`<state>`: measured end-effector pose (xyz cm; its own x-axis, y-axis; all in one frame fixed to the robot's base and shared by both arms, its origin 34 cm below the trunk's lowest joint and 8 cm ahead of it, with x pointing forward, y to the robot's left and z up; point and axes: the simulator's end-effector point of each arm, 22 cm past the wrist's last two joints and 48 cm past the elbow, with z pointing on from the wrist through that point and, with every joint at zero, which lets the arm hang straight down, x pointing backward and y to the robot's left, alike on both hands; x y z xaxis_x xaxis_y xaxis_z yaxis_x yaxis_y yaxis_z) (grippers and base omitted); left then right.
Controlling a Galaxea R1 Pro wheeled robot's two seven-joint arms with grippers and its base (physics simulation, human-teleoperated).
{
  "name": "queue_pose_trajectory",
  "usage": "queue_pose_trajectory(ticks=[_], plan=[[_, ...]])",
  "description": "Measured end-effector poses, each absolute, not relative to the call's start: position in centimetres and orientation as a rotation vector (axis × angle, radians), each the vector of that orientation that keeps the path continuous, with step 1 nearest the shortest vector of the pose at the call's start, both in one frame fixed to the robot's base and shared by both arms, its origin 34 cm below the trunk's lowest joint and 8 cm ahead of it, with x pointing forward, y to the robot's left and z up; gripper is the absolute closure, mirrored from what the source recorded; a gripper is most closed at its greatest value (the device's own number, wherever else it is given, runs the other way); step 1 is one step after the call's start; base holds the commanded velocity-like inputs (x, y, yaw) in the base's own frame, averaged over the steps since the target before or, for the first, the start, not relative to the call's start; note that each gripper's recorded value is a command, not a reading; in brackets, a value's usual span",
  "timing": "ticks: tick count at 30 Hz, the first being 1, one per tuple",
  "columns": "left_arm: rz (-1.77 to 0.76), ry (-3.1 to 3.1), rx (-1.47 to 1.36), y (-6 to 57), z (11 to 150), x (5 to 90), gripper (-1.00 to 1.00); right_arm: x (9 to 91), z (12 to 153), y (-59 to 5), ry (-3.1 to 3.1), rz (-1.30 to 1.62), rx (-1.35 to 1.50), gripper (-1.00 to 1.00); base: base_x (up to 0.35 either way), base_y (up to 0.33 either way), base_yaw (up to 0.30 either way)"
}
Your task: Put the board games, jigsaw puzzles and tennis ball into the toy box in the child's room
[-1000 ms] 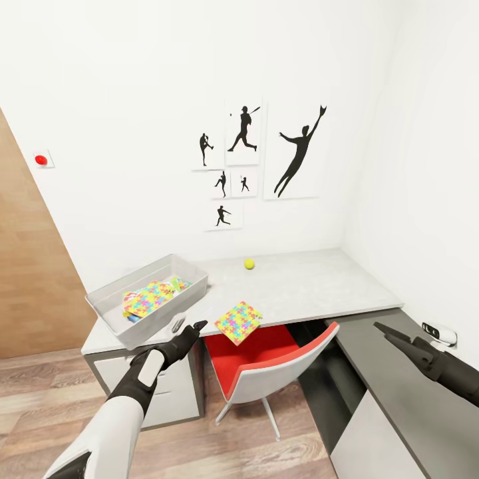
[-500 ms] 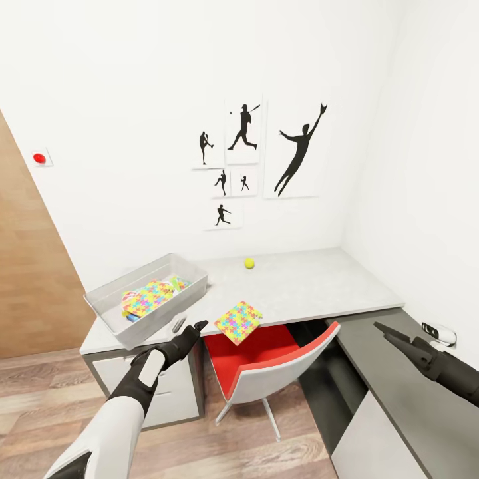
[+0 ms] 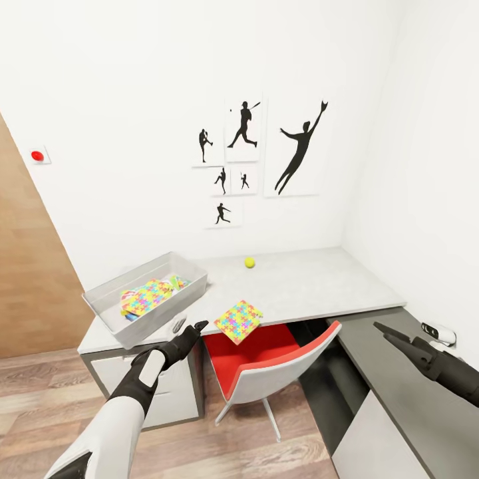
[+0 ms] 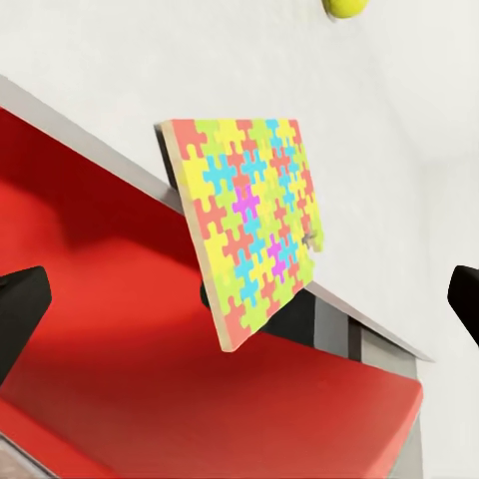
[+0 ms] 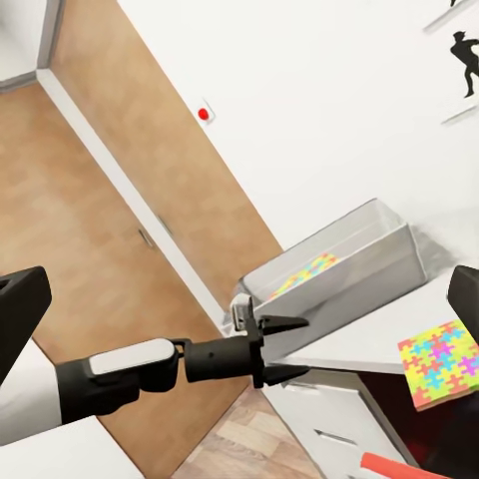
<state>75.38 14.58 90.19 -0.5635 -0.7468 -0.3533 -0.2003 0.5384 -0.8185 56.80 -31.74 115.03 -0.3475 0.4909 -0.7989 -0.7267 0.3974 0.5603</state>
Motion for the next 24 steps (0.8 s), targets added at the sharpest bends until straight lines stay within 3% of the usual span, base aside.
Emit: queue_pose_trajectory(ticks=[24], plan=[[-1.069,2.015,-0.72,13.8,89.3,76.2,-1.0,55.7,117.3,-32.4,1.401,1.305,-0.251,-1.0,0.0,0.0,0.0]])
